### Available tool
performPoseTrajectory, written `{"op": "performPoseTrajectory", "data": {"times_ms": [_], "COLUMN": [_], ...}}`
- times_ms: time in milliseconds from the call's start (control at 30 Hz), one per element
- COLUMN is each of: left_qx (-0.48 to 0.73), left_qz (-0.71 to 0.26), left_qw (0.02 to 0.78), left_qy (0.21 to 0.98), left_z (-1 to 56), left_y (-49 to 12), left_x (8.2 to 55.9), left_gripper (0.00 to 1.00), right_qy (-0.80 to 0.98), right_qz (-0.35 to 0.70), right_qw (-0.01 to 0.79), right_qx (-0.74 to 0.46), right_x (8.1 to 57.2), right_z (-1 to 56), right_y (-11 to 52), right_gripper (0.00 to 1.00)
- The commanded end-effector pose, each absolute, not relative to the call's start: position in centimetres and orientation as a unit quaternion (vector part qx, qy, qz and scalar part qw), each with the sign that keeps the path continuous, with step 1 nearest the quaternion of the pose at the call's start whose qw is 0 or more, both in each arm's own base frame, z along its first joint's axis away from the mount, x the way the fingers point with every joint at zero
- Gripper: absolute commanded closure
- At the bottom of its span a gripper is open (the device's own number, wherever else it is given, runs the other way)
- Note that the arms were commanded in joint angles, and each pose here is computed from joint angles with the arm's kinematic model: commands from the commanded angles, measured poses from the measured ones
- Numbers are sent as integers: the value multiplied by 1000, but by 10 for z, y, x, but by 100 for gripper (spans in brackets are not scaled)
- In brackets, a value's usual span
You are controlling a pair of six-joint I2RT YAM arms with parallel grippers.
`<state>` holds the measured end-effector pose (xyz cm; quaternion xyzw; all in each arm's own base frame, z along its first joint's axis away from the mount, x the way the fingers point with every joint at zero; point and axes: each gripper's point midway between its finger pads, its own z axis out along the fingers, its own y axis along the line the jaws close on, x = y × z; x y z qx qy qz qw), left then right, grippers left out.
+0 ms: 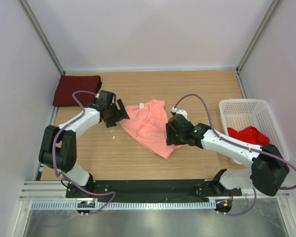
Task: Fold and stack the t-shirts
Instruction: Flatten the tshirt out
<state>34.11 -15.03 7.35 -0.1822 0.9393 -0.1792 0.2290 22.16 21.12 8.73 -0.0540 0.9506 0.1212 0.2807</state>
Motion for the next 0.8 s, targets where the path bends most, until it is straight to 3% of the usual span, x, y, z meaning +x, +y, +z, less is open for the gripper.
{"op": "performPoseTrajectory", "data": {"times_ms": [0,67,100,167,333,367,533,767], "left_qx": [-160,-159,-159,-169,-204,-208,-210,-233], "left_qz": [-209,-210,-211,-194,-172,-172,-205,-220], "left_qw": [245,239,236,230,256,254,243,213], "left_qy": [933,935,935,938,929,929,924,923], "left_z": [81,77,76,71,84,81,79,64], "left_y": [-166,-168,-168,-162,-141,-139,-146,-150], "left_x": [365,367,367,360,338,330,310,306], "left_gripper": [19,28,49,71,92,100,100,100], "right_qy": [951,949,945,935,916,918,906,865], "right_qz": [75,60,55,14,-47,-58,56,129], "right_qw": [300,309,320,350,389,384,418,446], "right_qx": [9,29,36,51,85,81,-43,-190], "right_x": [222,222,223,231,270,276,278,222], "right_z": [72,71,75,81,107,113,175,167], "right_y": [185,175,170,152,119,113,188,305], "right_gripper": [40,48,52,62,64,64,62,64]}}
